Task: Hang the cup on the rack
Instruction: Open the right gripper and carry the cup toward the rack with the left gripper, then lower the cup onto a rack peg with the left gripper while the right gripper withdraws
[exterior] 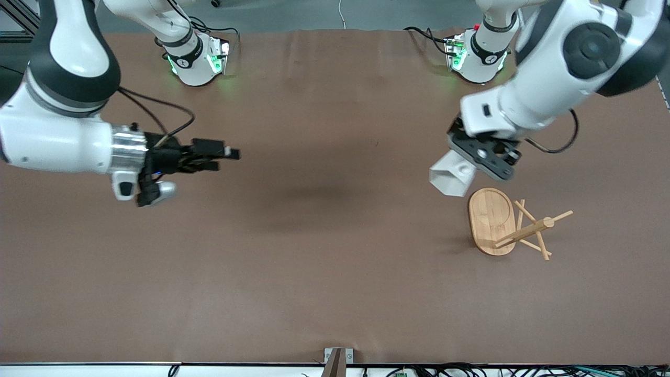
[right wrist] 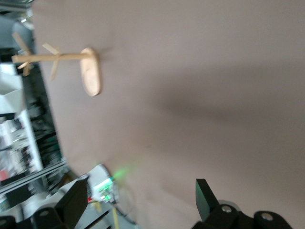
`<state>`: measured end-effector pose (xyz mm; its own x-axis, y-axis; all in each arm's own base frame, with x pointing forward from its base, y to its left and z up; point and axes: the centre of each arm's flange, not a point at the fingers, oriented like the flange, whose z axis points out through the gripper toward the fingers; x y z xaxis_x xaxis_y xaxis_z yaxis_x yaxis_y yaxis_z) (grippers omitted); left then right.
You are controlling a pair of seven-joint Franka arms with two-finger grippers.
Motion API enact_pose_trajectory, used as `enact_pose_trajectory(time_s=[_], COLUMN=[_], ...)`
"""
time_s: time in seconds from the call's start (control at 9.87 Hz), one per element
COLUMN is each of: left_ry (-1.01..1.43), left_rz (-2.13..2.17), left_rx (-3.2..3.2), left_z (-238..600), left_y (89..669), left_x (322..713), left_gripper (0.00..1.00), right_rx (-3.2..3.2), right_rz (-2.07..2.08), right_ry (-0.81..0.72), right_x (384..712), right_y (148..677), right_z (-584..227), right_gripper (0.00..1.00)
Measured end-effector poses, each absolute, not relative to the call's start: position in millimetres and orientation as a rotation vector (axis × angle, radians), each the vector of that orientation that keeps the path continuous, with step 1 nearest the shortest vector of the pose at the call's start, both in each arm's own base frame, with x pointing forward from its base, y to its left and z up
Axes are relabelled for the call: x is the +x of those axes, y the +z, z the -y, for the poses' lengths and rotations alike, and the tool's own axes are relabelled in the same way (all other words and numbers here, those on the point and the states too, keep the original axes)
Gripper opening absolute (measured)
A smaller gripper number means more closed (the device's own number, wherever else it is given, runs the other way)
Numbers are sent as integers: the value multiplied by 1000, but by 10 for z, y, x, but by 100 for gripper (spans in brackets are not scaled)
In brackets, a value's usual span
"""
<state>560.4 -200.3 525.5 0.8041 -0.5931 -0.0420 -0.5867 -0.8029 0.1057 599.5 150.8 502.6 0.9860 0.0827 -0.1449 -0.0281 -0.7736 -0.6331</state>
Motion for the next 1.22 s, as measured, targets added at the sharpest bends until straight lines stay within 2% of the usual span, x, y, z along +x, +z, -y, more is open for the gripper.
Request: enact_pose_trajectory(time_s=[0.3,0.61,0.91,1.22], left_ry=[-121,-77,-56,-45], left_rz=[824,780,697,679], left_rx=[2939,2953,2991,3006], left_z=[1525,1481,1271,1195], left_y=[4975,4551,4206,4093], left_x=[5724,5706,5604,5541], left_gripper=[71,71,71,71], right_rx=[-2621,-2821,-2954,-3012], right_rz=[-63,-117,-143,-111], right_ry=[108,17,-56,-93], right_x=[6122,6080,5975,5833], right_y=[5054,5233,5485,5761], right_z=[-662,45,458,463], right_gripper=[100,100,100,100])
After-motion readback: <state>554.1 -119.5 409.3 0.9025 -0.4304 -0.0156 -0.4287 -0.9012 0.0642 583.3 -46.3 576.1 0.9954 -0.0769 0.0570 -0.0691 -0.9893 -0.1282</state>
